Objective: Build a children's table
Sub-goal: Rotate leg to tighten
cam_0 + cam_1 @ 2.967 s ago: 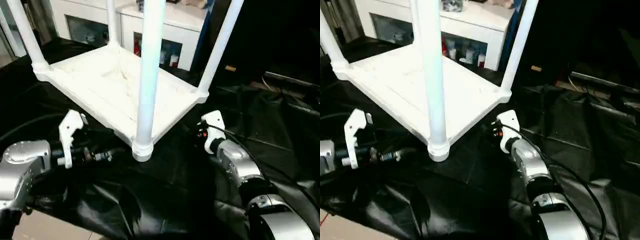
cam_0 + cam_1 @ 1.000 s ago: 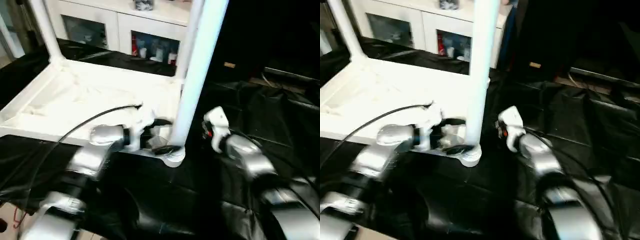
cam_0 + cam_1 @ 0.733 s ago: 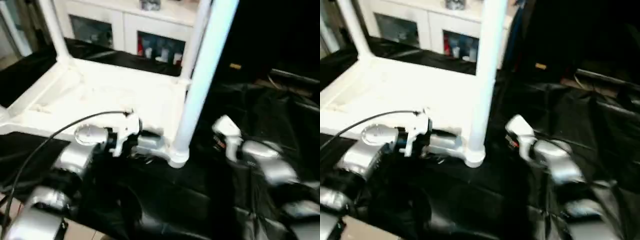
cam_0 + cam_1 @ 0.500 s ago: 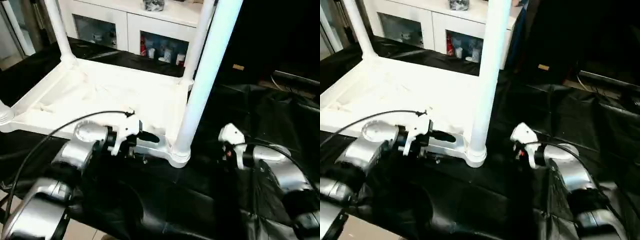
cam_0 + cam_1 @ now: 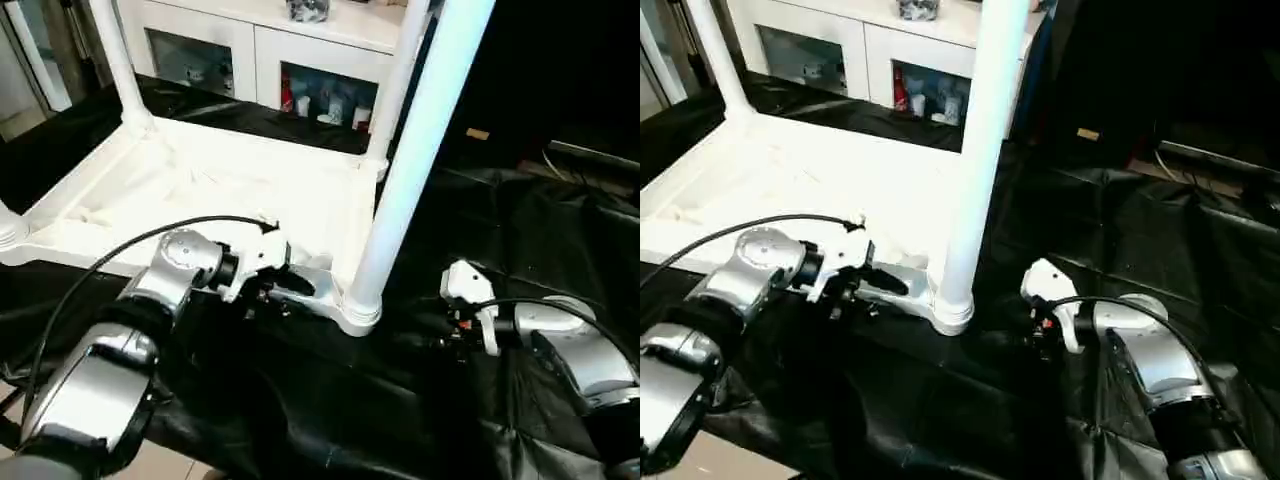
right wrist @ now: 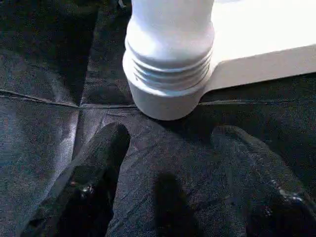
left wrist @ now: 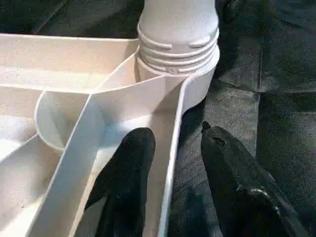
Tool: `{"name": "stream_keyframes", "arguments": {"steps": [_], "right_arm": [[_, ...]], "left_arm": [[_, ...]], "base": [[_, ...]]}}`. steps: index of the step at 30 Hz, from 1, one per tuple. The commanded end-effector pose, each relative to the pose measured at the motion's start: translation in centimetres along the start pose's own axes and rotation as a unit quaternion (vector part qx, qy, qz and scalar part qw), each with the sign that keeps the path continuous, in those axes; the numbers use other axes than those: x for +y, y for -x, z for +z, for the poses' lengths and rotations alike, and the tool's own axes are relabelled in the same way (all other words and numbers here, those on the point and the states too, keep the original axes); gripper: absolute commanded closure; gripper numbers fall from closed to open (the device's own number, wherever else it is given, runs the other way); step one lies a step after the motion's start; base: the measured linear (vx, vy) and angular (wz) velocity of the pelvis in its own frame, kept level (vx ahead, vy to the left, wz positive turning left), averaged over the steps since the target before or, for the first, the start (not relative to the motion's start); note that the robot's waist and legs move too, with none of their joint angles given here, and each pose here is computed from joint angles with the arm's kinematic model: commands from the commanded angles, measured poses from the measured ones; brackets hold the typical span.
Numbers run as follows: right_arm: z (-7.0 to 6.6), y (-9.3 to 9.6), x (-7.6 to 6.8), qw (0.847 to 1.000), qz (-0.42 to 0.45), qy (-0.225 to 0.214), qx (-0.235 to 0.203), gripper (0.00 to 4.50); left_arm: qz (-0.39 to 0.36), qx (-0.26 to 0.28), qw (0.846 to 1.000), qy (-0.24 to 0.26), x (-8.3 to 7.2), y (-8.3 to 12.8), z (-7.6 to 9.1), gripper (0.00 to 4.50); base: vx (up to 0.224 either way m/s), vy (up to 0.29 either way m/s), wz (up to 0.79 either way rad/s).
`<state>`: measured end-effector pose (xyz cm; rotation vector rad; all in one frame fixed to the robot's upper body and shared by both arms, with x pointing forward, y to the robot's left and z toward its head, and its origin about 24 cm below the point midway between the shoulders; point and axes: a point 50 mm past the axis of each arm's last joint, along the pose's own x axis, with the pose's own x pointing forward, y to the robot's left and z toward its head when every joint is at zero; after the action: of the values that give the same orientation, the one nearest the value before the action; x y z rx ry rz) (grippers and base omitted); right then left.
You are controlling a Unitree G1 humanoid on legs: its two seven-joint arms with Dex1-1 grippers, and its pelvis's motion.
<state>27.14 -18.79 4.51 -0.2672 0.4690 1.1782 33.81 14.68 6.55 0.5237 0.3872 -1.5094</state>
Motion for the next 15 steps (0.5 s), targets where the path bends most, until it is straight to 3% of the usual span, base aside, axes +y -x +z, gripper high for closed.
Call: {"name": "stream_keyframes", "arguments": {"steps": [1, 10, 15], "right_arm": [[0.2, 0.5, 0.1, 1.000, -0.006, 0.003, 0.005, 1.33], [0.2, 0.6, 0.4, 1.000, -0.007, -0.002, 0.005, 1.33], [0.3, 0.3, 0.6, 1.000, -0.009, -0.004, 0.004, 1.33]], "left_arm": [[-0.001, 0.028, 1.000, -0.015, 0.5, 0.1, 0.3, 2.96], [0.000, 0.060, 0.998, -0.009, 0.7, 0.3, -0.2, 3.67], [-0.010, 0.077, 0.997, 0.023, 0.6, 0.3, -0.7, 3.98]], "base": [[0.000, 0.000, 0.00], [0.000, 0.000, 0.00], [0.000, 0.000, 0.00]]}}
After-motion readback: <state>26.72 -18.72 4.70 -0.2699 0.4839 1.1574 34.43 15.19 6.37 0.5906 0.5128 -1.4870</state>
